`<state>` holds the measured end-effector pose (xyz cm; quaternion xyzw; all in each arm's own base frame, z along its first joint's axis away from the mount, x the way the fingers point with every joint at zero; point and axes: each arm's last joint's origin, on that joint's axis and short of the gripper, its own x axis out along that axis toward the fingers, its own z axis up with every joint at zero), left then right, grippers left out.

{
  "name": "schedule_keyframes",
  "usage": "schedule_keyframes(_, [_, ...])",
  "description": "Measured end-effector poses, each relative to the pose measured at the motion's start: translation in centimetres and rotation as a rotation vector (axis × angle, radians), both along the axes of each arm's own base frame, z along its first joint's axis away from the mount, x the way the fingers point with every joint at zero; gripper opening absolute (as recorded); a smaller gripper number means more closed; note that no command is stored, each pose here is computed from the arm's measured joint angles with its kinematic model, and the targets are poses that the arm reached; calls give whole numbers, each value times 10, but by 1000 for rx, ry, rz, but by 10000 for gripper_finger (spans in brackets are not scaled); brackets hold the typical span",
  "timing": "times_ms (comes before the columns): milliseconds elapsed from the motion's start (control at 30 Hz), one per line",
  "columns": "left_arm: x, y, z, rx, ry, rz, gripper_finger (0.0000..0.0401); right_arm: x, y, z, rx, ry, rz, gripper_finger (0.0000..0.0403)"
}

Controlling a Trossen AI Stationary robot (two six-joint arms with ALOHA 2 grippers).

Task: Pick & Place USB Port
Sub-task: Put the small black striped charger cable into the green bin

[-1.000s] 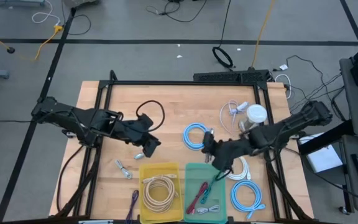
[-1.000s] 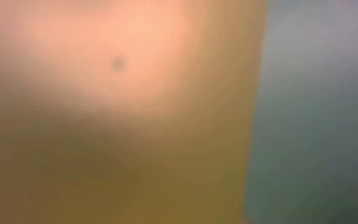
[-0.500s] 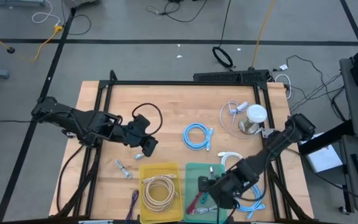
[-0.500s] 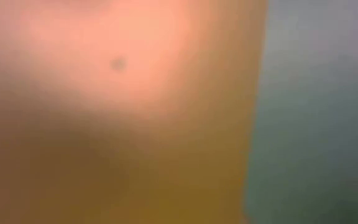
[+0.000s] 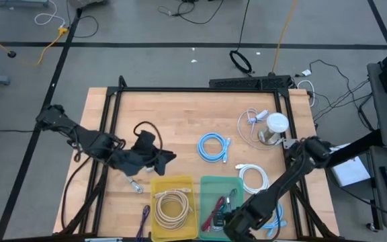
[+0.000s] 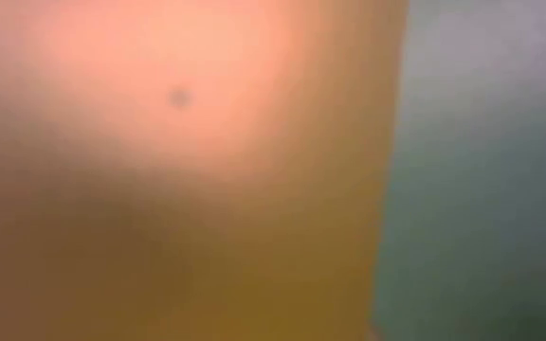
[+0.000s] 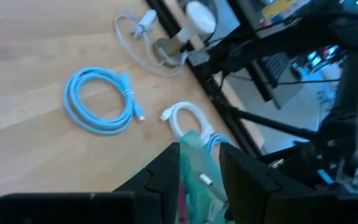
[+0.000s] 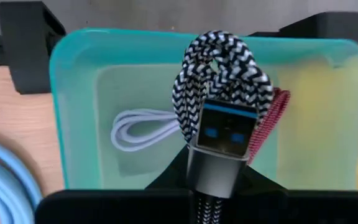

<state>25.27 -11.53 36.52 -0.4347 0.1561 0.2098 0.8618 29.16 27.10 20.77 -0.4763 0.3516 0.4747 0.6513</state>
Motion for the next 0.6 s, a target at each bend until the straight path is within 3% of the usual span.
schedule_keyframes(333, [0,-17,-5,-7,-27,19,115,6,-21,-18,-129,130,-21,6])
schedule_keyframes(467, [2,-19,-8,-4,-19,25,115,11,-31,-19,-131,162,-84,7])
schedule_keyframes(600, [2,-19,-9,-8,-13,21,115,13,-36,-19,-95,206,-195,48])
